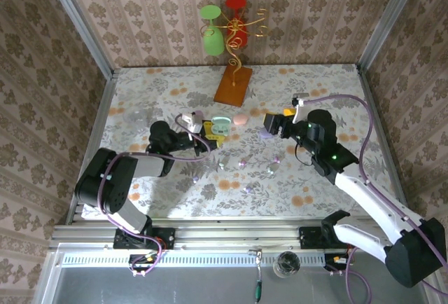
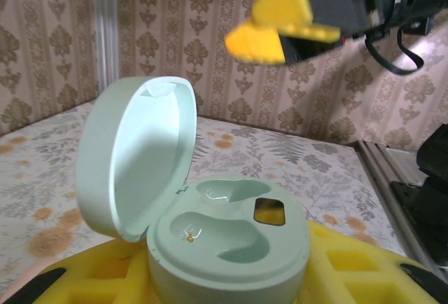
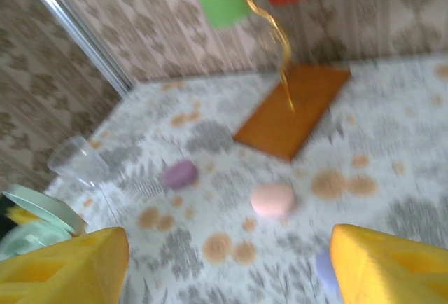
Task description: Insert the wireless bluetooth earbuds into the charging case
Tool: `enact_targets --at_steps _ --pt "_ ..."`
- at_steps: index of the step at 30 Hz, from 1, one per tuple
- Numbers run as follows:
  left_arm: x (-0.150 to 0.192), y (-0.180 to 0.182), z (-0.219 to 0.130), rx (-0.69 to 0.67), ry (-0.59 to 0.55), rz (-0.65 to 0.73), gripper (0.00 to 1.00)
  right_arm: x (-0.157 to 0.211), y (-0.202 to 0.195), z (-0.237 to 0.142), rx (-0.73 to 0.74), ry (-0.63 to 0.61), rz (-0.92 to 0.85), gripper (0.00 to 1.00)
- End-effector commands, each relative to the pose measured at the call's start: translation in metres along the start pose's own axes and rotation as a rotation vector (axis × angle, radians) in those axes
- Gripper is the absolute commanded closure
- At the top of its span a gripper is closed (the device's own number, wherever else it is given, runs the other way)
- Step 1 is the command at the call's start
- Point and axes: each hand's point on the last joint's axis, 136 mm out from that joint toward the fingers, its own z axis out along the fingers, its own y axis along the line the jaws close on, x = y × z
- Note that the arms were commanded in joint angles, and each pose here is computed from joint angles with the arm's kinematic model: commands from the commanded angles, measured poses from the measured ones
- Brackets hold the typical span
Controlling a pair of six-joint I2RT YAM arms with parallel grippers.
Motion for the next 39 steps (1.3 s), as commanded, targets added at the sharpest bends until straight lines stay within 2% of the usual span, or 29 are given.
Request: enact_targets --at_steps 1,9,12,17,23,32,39 --pt "-0.012 0.003 -0.006 -0.051 -0.030 0.079 0.58 0.058 -0.031 0.007 0.136 0.205 0.106 0.26" --pt "-0.014 0.007 -0.013 -0.080 -0.034 0.091 0.58 0.140 -0.039 0.006 0.176 0.617 0.107 0.37" --pt "-0.012 0.010 -0.016 -0.091 -0.032 0.091 0.58 0.162 -0.039 0.001 0.236 0.720 0.066 0.40" --pt "-0.010 0.023 -0.029 -0.143 -0.028 0.099 0.58 0.182 -0.055 -0.004 0.458 0.797 -0.108 0.41" --pt "-0.017 0.030 -0.043 -0.185 -0.037 0.115 0.58 0.191 -0.056 0.001 0.618 0.857 -0.266 0.42" --pt "-0.020 0.029 -0.048 -0.195 -0.041 0.122 0.58 0.207 -0.060 0.017 0.705 0.952 -0.411 0.49" --pt "-0.020 0.028 -0.048 -0.190 -0.041 0.124 0.58 0.223 -0.064 0.020 0.712 1.005 -0.419 0.55"
